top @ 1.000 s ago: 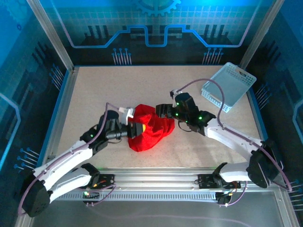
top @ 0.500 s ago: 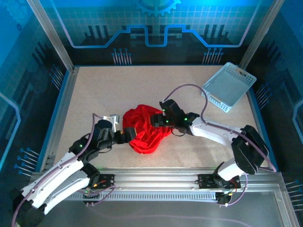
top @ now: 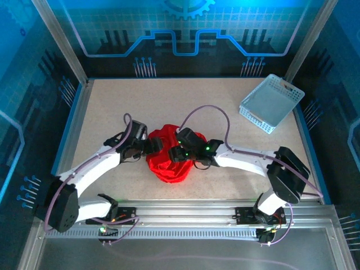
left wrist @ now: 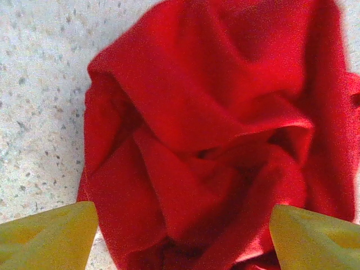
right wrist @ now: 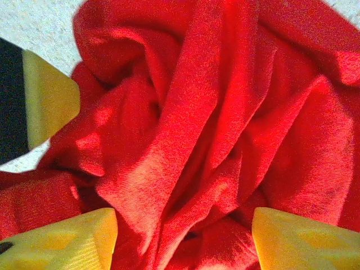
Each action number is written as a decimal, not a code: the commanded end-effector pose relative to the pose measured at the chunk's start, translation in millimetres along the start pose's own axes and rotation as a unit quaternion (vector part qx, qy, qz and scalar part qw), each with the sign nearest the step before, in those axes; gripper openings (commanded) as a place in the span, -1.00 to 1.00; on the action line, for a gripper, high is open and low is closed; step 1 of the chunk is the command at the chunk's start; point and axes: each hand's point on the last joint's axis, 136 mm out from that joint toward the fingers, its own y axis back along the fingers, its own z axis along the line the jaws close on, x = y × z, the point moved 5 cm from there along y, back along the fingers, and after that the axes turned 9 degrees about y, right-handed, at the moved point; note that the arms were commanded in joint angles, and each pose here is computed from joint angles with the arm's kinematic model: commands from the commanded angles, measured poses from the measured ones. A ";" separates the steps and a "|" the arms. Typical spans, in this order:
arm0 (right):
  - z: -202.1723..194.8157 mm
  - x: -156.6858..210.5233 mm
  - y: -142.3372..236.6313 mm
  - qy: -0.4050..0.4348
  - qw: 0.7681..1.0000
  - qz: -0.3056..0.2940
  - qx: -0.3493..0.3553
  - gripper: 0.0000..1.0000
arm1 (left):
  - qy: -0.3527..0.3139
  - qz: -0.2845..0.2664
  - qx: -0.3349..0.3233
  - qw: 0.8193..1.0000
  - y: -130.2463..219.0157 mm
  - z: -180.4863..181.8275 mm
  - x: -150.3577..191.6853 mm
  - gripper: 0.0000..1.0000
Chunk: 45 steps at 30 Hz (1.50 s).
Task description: Fold the inside-out t-shirt
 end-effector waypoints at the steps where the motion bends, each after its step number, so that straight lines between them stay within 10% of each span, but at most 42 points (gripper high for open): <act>1: 16.8 -4.8 -10.0 0.004 1.000 0.012 -0.025 0.27 | -0.009 0.023 0.010 1.000 -8.0 -5.8 -0.2 0.53; 5: 26.3 -6.7 -27.3 0.017 0.999 0.034 -0.028 0.15 | -0.010 0.035 0.005 0.999 -17.9 -2.5 3.4 0.29; 14: 5.2 -18.5 1.8 0.027 0.999 0.009 0.038 -0.96 | -0.029 0.011 0.000 1.000 -9.3 0.8 0.0 -0.53; 20: -22.7 -38.8 63.2 0.014 0.997 -0.056 0.053 -1.00 | -0.051 -0.047 0.027 0.997 19.6 -11.2 -13.8 -1.00; 33: -55.3 -103.5 235.1 -0.010 0.964 -0.260 -0.058 -1.00 | -0.087 -0.242 0.171 0.951 165.2 -61.2 -53.1 -1.00; 40: -41.0 -101.9 226.6 -0.014 0.964 -0.242 -0.111 -1.00 | -0.083 -0.163 0.089 0.979 123.6 -61.3 -60.7 -0.98; 45: -19.6 -105.8 185.5 -0.016 0.972 -0.202 -0.118 -1.00 | -0.070 -0.083 -0.041 0.993 68.9 -38.1 -55.7 0.15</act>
